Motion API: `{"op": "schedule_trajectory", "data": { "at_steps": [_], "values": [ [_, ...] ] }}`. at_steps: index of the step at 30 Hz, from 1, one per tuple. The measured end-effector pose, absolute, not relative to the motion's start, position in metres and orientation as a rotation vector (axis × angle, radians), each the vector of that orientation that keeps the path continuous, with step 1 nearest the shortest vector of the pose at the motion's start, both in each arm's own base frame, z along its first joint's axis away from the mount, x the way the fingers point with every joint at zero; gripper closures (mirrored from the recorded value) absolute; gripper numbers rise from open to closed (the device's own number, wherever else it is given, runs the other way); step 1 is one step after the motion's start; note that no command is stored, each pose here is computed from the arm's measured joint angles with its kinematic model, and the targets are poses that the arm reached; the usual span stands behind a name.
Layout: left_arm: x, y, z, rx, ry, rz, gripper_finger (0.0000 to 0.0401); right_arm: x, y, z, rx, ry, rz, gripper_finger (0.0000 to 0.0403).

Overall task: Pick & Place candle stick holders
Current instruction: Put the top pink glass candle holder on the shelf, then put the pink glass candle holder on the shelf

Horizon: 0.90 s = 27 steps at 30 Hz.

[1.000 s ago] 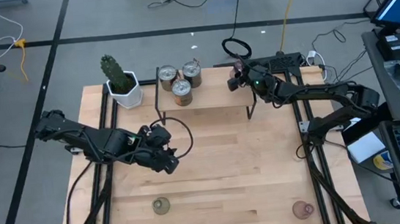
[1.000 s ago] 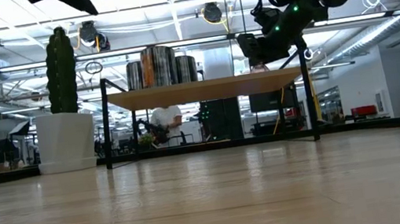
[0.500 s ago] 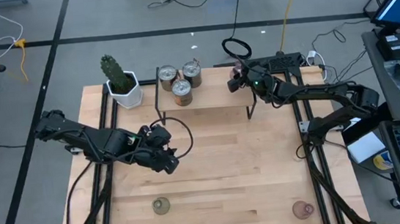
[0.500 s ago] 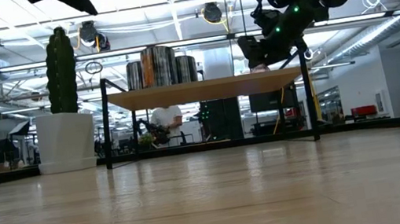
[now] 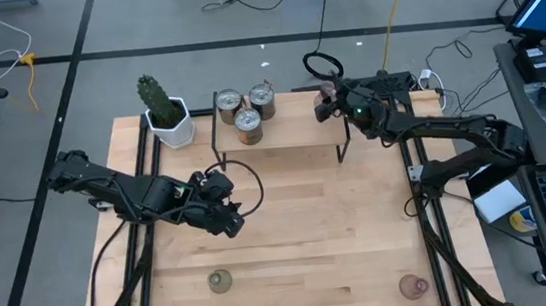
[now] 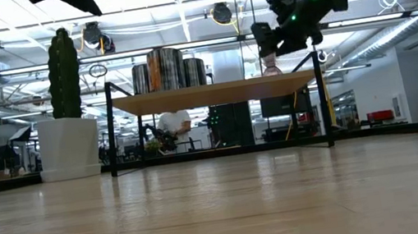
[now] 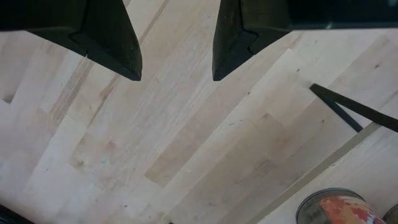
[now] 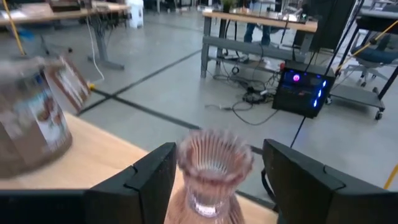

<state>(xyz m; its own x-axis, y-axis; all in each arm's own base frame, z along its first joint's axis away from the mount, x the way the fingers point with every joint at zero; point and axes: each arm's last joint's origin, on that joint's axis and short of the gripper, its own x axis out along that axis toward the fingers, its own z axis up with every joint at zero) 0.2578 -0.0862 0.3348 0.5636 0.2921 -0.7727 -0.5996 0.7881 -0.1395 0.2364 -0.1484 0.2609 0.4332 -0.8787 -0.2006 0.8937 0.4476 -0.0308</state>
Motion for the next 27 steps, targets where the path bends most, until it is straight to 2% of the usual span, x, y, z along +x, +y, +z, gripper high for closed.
{"op": "schedule_trajectory", "data": {
  "at_steps": [6,12,15,20,27],
  "values": [
    [0.258,-0.086,0.335,-0.407,0.818,0.539,0.0206,0.226,-0.142,0.28,0.089,0.119,-1.098,0.0168],
    [0.258,-0.086,0.335,-0.396,0.82,0.534,0.0206,0.215,-0.125,0.306,0.1,0.008,-0.94,0.0171],
    [0.258,-0.086,0.335,-0.39,0.82,0.533,0.0206,0.209,-0.108,0.318,0.113,-0.029,-0.764,0.0175],
    [0.258,-0.086,0.335,-0.387,0.817,0.537,0.0206,0.195,-0.072,0.329,0.209,0.011,-0.344,0.018],
    [0.258,-0.086,0.335,-0.385,0.817,0.536,0.0206,0.158,-0.03,0.327,0.608,0.228,0.111,0.019]
  ]
}}
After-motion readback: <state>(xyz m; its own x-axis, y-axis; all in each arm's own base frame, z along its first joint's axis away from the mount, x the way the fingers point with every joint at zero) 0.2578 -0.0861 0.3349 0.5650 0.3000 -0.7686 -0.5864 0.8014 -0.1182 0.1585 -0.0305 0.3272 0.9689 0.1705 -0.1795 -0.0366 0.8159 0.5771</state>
